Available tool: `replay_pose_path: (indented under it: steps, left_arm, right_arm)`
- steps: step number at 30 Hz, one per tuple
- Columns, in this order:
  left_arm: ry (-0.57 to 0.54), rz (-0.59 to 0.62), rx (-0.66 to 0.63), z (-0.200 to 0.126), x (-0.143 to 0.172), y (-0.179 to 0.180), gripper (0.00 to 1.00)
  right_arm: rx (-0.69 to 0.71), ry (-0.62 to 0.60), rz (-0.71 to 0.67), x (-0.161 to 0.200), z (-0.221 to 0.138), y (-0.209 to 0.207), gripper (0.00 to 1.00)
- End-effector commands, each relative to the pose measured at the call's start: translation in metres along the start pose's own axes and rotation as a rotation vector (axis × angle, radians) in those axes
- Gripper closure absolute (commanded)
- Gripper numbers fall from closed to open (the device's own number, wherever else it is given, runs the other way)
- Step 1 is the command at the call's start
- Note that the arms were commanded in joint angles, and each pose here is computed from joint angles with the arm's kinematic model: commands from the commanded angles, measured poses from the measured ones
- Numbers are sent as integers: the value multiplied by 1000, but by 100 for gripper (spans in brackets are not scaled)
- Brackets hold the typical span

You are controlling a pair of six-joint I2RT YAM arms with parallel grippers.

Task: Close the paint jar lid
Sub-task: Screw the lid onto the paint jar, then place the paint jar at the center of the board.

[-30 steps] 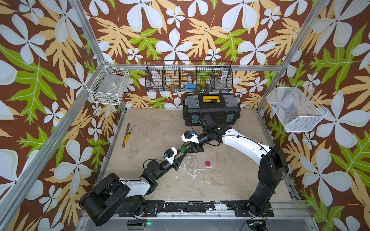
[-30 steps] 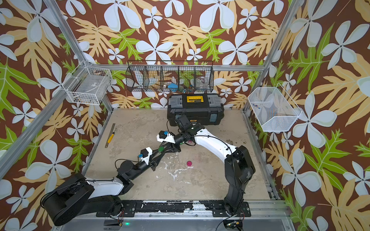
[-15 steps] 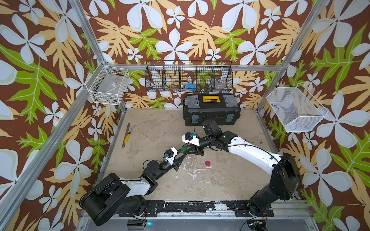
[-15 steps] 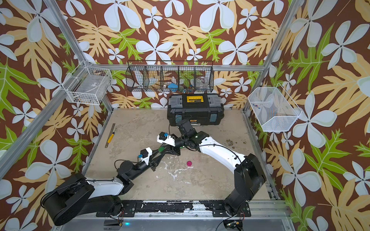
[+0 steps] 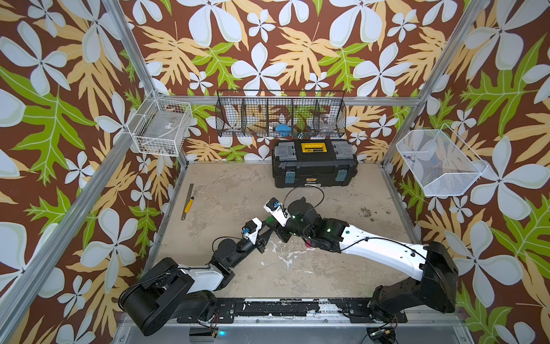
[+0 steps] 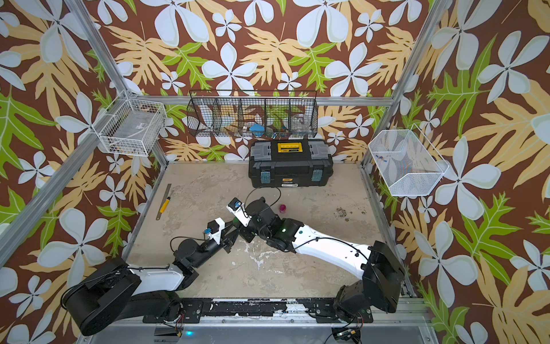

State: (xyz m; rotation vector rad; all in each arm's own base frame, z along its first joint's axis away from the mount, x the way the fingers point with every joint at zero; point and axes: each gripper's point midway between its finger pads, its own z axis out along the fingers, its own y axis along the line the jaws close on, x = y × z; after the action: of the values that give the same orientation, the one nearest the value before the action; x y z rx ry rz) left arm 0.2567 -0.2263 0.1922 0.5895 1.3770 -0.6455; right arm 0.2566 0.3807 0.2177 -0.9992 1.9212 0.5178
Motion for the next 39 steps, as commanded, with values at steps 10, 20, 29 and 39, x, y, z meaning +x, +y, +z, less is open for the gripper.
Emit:
replay_pose_path:
  steps: [10,20,29,39]
  left_arm:
    - [-5,13,13,1,-2,-2,88]
    - [-4,12,0,1,-1,0,46]
    - [-13,10,-39,-4,-4,6,4]
    - [-18,28,-95,-11,-7,14,0]
  right_arm:
    - [95,-153,134,-29,-10,-2,98]
    - [66,-147,90,-27,-19,-3,100]
    - [181,-206,184,-21,-14,-83,100]
    - [235,-148,240,38,64,-121,100]
